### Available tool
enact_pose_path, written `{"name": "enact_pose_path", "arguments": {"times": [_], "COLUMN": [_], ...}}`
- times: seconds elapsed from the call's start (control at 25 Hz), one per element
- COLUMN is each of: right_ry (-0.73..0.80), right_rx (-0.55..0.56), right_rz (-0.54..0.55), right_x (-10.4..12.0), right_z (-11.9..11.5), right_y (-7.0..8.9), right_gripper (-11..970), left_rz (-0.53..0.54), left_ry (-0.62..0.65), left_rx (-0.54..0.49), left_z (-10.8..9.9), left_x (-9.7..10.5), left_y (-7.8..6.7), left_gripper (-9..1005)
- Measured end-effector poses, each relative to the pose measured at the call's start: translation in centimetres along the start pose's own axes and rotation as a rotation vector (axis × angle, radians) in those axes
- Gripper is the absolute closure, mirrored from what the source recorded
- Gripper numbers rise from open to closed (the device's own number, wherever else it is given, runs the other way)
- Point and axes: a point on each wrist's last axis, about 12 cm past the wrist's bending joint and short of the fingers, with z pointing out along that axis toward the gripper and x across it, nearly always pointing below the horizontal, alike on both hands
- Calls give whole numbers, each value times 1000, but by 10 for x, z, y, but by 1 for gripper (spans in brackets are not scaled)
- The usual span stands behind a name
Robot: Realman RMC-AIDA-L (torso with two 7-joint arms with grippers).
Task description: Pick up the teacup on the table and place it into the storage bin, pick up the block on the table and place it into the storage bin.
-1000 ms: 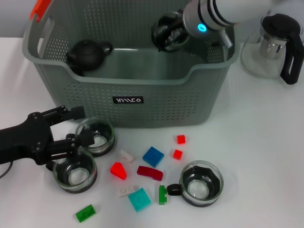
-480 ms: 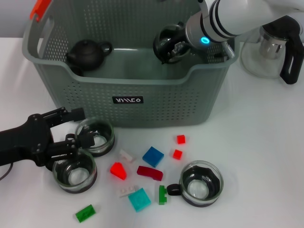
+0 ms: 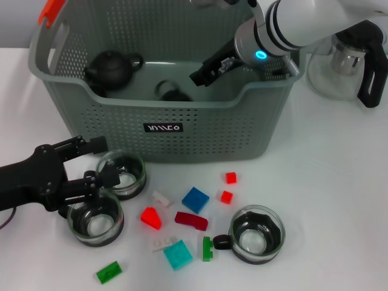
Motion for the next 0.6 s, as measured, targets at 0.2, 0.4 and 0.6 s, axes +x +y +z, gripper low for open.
{"name": "enact_pose_path", "arguments": {"times": [0.2,0.4,0.6], "right_ry": [-71,-293,-540], "right_rx": [-16,-72,-187], "right_rz": [41,130,176], "right_x": [-9,-24,-14], "right_z": [-10,-60,-121], "right_y": [-6,-23,-38], "right_gripper": [568,464,373], "left_rz": [2,-1,-1], "left_ry": [0,0,-7], "left_rx": [-2,-4,-14], "left_z": [0,-1,-3], "left_x": [0,1,1], "left_y": [0,0,-1], "left_gripper": [153,153,153]}}
